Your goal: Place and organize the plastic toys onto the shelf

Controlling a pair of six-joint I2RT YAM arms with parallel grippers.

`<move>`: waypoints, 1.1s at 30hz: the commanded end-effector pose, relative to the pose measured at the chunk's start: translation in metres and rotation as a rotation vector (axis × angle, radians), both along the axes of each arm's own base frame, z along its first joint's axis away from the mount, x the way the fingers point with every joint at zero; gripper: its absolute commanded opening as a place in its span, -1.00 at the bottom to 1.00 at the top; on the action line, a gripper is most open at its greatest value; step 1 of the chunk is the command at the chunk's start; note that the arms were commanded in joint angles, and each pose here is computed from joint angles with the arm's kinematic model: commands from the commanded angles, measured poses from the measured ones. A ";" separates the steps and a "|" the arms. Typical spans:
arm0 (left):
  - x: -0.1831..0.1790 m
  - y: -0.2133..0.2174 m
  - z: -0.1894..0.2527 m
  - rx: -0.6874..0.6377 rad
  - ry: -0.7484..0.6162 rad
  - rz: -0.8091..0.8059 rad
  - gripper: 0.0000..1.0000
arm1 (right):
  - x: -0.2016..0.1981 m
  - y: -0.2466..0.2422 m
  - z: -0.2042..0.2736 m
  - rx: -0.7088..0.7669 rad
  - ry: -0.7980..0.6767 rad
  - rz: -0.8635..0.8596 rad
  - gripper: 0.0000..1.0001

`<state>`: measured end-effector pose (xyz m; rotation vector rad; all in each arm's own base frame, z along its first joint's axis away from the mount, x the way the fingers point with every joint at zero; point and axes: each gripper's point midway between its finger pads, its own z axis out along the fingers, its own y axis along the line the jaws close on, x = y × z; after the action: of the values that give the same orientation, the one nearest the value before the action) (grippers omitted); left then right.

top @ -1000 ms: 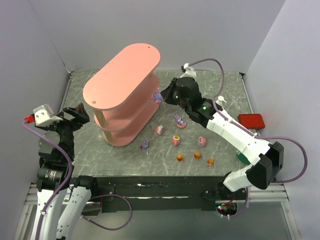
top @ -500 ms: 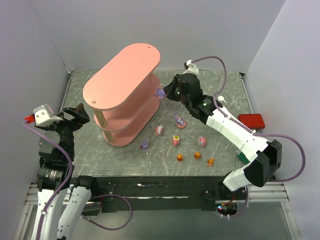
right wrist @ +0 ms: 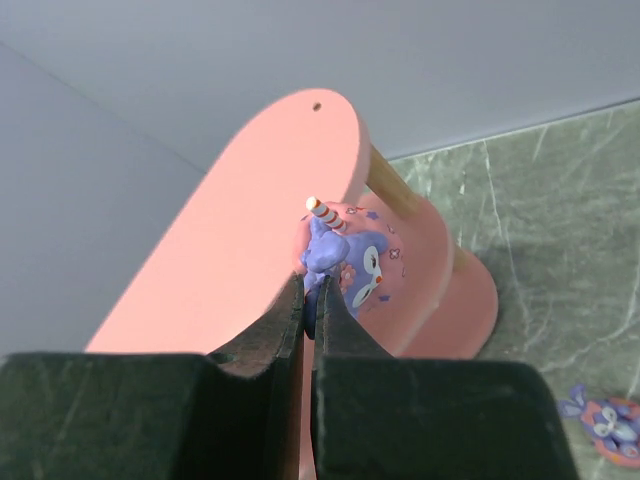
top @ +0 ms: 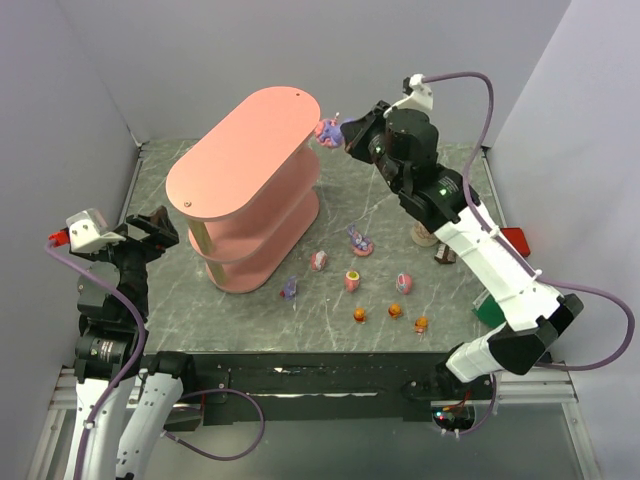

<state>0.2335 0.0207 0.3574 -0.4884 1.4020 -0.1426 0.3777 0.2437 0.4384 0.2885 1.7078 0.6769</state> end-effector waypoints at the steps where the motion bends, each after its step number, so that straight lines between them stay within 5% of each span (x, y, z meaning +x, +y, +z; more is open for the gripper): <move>1: 0.002 -0.002 0.004 -0.017 -0.021 -0.014 0.93 | 0.000 -0.007 0.034 0.072 -0.054 -0.026 -1.00; 14: 0.001 -0.002 0.006 -0.019 -0.029 -0.014 0.93 | 0.013 0.036 0.060 0.181 -0.069 0.101 -1.00; 33: -0.001 -0.002 0.007 -0.021 -0.034 -0.011 0.93 | 0.029 0.073 0.047 0.103 0.002 0.201 -1.00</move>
<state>0.2339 0.0195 0.3574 -0.4960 1.4002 -0.1598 0.4139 0.3171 0.4534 0.2154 1.7896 0.8725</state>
